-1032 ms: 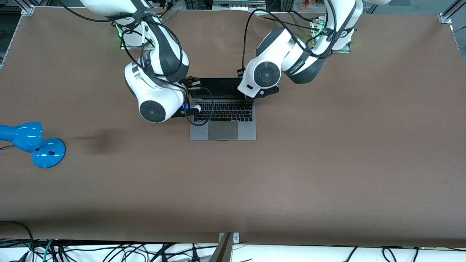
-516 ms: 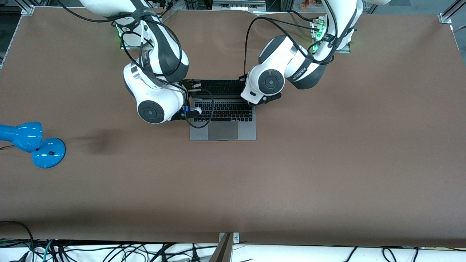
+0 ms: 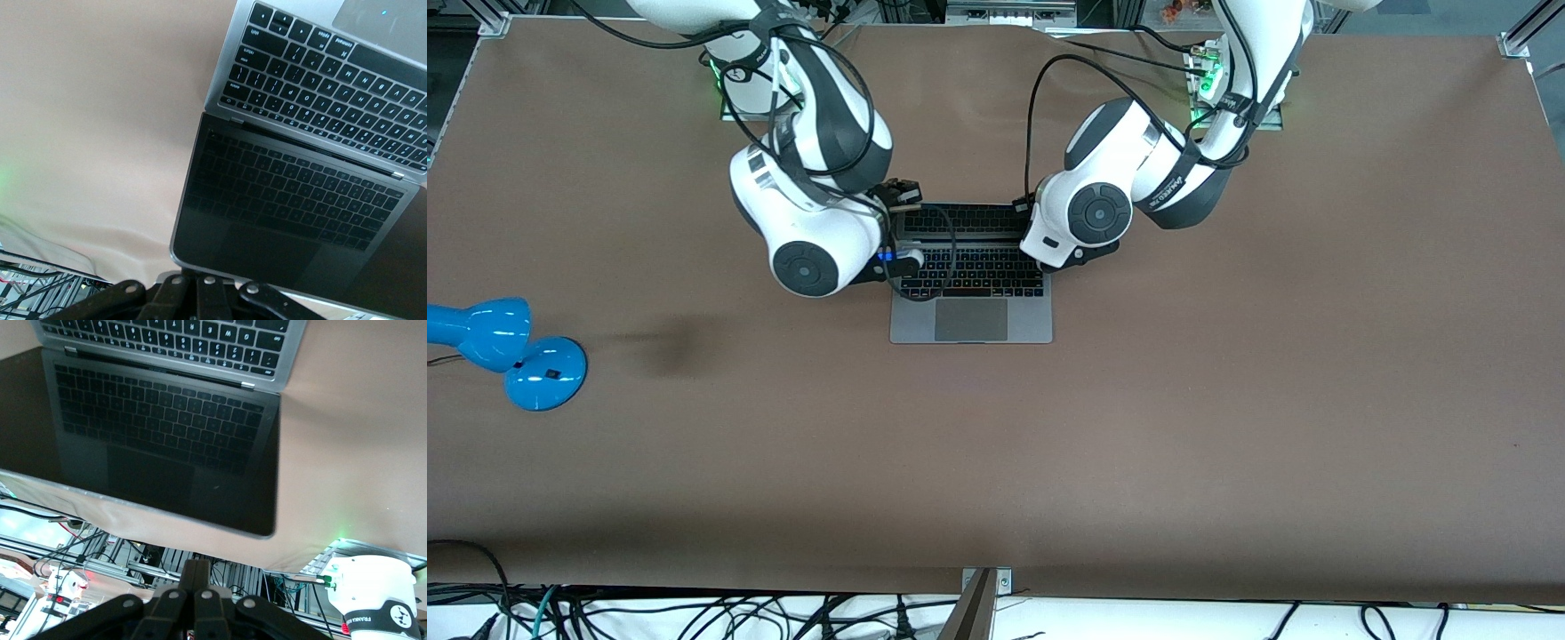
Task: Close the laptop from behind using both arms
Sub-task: 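Push the screen down toward the keyboard with both grippers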
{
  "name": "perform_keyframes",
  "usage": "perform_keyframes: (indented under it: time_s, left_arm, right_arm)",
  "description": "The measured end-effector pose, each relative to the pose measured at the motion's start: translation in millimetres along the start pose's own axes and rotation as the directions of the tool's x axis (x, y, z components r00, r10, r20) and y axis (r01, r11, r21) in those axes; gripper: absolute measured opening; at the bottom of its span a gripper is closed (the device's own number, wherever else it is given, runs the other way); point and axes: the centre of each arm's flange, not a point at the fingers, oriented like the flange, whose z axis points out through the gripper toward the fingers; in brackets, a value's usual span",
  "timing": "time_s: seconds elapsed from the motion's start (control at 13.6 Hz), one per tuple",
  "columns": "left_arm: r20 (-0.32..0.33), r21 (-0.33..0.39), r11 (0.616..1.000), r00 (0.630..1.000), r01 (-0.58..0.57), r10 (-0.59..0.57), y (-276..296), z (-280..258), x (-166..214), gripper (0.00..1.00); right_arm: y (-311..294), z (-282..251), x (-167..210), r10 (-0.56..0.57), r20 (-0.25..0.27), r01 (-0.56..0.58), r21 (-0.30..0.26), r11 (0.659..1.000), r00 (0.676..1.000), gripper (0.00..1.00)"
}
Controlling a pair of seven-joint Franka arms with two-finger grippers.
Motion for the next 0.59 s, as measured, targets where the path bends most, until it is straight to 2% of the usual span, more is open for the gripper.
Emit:
perform_keyframes:
  time_s: [0.29, 0.59]
  left_arm:
    - [-0.019, -0.009, 1.0, 1.0, 0.001, -0.001, 2.0, -7.8, 8.0, 0.01]
    - [-0.02, -0.009, 1.0, 1.0, 0.008, -0.009, 2.4, -7.7, 17.4, 0.01]
  right_arm:
    - [3.0, 19.5, 19.0, 0.019, 0.015, -0.019, -0.042, 0.999, 1.0, 0.01]
    - [7.3, 26.1, 31.4, 0.032, 0.008, -0.032, -0.041, 0.999, 0.999, 0.01]
